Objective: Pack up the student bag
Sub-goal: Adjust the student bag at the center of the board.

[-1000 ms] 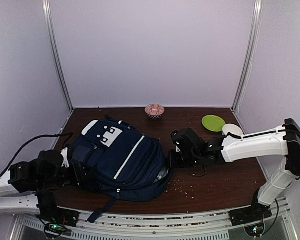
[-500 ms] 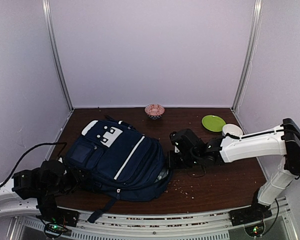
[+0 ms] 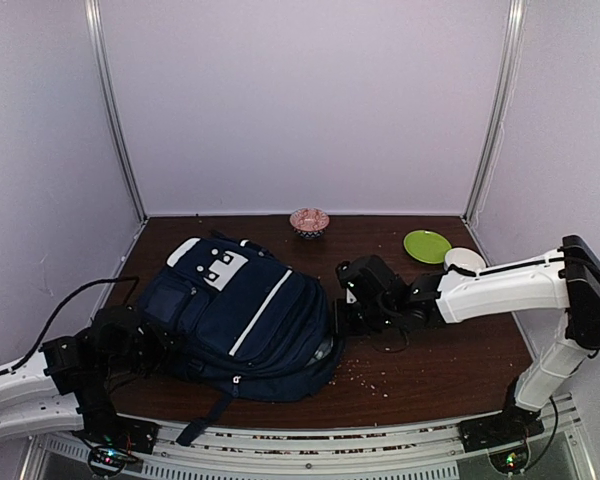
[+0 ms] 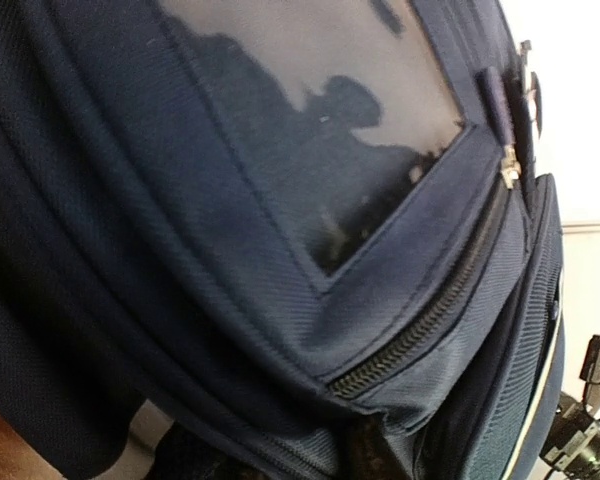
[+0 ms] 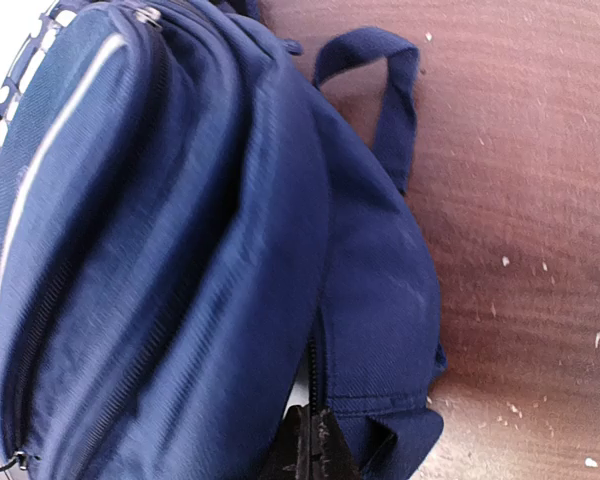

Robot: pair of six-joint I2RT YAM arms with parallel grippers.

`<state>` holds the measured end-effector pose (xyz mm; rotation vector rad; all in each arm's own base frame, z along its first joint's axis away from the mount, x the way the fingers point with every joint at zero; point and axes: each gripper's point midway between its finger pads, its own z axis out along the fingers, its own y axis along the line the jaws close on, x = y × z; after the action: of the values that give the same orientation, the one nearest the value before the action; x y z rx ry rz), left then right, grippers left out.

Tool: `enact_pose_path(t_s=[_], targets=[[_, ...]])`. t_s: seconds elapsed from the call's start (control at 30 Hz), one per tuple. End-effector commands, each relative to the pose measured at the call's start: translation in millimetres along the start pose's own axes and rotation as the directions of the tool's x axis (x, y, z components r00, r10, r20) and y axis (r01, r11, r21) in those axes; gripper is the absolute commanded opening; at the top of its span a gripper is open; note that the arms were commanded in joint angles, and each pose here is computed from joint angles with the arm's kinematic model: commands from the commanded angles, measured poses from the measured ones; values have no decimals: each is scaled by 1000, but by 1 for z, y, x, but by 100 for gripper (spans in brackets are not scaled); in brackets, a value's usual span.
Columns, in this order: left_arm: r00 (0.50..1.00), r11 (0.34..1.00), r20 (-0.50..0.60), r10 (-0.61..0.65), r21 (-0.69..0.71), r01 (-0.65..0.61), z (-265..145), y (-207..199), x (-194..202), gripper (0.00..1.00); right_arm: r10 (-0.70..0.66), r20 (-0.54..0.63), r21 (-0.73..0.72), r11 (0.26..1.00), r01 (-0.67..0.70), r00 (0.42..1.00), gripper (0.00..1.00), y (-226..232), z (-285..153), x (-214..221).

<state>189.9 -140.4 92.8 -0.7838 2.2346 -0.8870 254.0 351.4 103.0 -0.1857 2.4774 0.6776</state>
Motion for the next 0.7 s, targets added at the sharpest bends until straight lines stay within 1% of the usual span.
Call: enact_pose_path(t_s=[0.0,0.13,0.17,0.33,0.43,0.5,0.6,0.63,0.67], targets=[[996,991,73,46,122,-55,-4,-50,-25,30,-30,27,-18,999,30,999,0,15,0,-26],[990,986,123,67,145,-85,-9,-67,-39,4,-52,54,-13,999,53,997,0,21,-2,-52],[988,984,143,65,153,-87,-11,-72,-44,0,-56,60,-13,998,57,997,0,22,-2,-60],[971,974,238,34,210,-85,-27,-99,-69,0,-75,93,-2,997,76,993,0,29,-4,-101],[959,970,285,-8,237,-62,-33,-109,-80,0,-88,101,5,996,88,991,0,31,-4,-114],[952,962,302,-53,270,-32,-33,-113,-84,0,-96,92,21,995,94,991,0,26,0,-111],[946,944,304,-117,331,10,-27,-123,-87,0,-83,48,52,995,81,995,0,9,9,-90],[947,940,296,-126,340,18,-23,-126,-86,0,-76,37,51,996,74,996,3,5,10,-83],[949,937,288,-129,349,21,-19,-130,-85,0,-66,24,49,997,65,998,8,-1,13,-73]])
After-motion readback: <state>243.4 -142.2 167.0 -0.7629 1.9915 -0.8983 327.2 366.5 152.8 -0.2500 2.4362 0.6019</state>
